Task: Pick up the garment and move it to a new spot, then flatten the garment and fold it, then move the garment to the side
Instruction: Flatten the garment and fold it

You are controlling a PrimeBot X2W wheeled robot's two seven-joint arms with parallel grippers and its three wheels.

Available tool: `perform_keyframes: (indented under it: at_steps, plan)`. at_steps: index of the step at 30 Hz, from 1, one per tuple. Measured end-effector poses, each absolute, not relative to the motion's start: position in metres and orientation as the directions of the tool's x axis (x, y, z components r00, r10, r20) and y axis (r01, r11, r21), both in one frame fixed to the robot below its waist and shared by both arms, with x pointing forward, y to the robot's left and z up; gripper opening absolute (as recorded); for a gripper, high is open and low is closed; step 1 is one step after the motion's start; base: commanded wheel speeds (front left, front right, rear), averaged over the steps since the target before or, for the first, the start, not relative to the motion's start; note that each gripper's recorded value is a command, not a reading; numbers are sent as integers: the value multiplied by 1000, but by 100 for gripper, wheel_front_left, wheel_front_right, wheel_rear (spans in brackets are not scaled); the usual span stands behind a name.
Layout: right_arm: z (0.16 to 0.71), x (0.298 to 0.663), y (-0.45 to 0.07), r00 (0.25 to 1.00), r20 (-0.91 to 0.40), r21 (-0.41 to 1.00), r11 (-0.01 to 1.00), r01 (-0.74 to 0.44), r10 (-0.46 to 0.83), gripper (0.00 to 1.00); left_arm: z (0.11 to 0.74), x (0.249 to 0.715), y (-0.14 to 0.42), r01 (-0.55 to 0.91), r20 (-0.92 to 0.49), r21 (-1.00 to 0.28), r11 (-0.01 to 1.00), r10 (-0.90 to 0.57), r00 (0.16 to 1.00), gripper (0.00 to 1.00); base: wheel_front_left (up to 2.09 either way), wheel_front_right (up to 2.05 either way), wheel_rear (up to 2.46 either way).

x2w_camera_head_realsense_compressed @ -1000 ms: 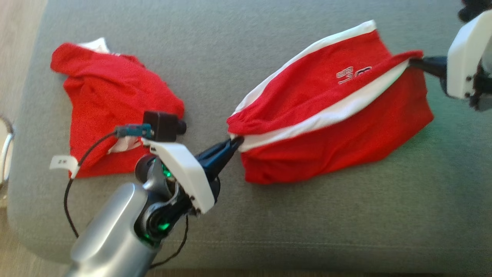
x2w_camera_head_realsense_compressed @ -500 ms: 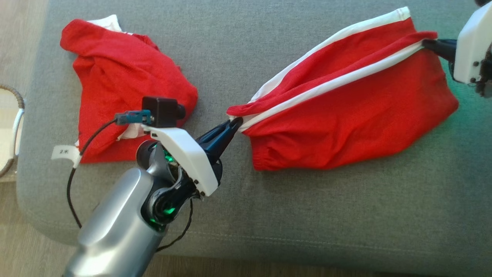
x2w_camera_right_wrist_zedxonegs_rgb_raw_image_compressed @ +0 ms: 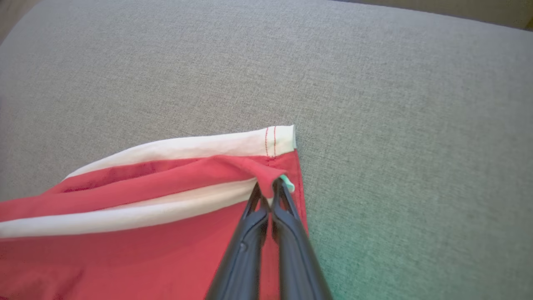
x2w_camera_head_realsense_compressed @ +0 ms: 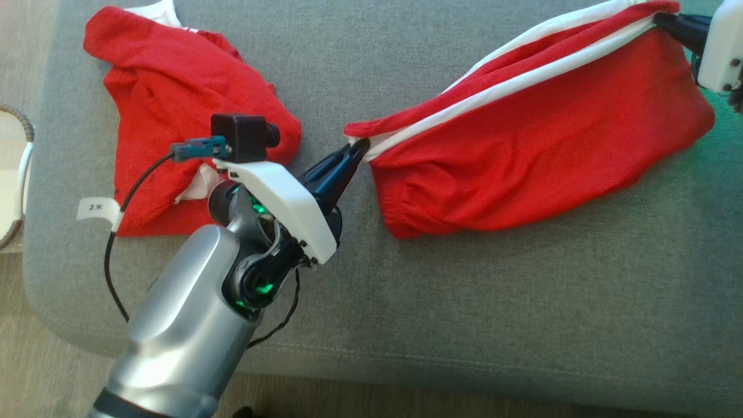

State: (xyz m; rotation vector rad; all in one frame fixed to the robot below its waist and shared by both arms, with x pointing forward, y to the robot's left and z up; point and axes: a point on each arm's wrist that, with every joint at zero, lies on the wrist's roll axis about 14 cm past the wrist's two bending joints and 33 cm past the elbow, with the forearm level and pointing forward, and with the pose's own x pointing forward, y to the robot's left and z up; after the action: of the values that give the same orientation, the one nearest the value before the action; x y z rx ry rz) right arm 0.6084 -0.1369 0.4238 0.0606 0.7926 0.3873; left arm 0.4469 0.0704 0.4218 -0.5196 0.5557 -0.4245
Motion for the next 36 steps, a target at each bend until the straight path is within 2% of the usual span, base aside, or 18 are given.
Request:
perform_keyframes:
  at_steps: [7,8,9,10,11,12,17,20,23,28,32,33,36]
  plan:
    - [406,613,-130,621,-690,215,925,-314,371,0,411,456,74,215,-398,-560,800,-487,778,0,0,0,0]
    - [403,613,-131,619,-693,220,926,-308,370,4,410,457,74,212,-399,-560,801,-485,779,0,0,0,0]
    - [401,614,-131,625,-688,226,927,-300,370,80,408,459,74,210,-400,-559,802,-483,779,0,0,0,0]
    - [400,616,-132,633,-680,229,928,-294,369,100,406,460,74,208,-406,-556,805,-481,777,29,0,0,0]
    - [401,619,-132,646,-668,235,929,-287,369,100,404,460,75,209,-410,-548,810,-478,777,78,0,0,0]
    - [403,622,-131,657,-657,241,929,-282,370,100,403,462,76,208,-410,-541,815,-471,781,100,0,0,0]
    - [421,640,-134,743,-566,235,934,-269,357,100,399,470,85,187,-408,-495,848,-418,812,100,0,0,0]
    - [423,642,-140,767,-544,231,939,-254,341,100,400,475,90,169,-396,-483,859,-387,833,100,0,0,0]
    - [431,645,-150,810,-498,205,950,-236,309,100,404,480,99,174,-367,-411,895,-337,867,100,0,0,0]
    - [479,653,-160,912,-304,225,951,-213,276,100,440,494,120,139,-200,-341,930,-216,956,100,0,0,0]
    - [513,637,-153,946,-145,247,936,-250,291,100,470,494,137,98,-78,-290,952,-126,989,100,0,0,0]
    - [513,637,-153,946,-145,247,936,-250,291,100,470,494,137,98,-78,-290,952,-126,989,100,0,0,0]
    - [528,619,-173,971,-45,246,945,-216,233,100,488,488,144,86,-14,-251,964,-92,996,100,0,0,0]
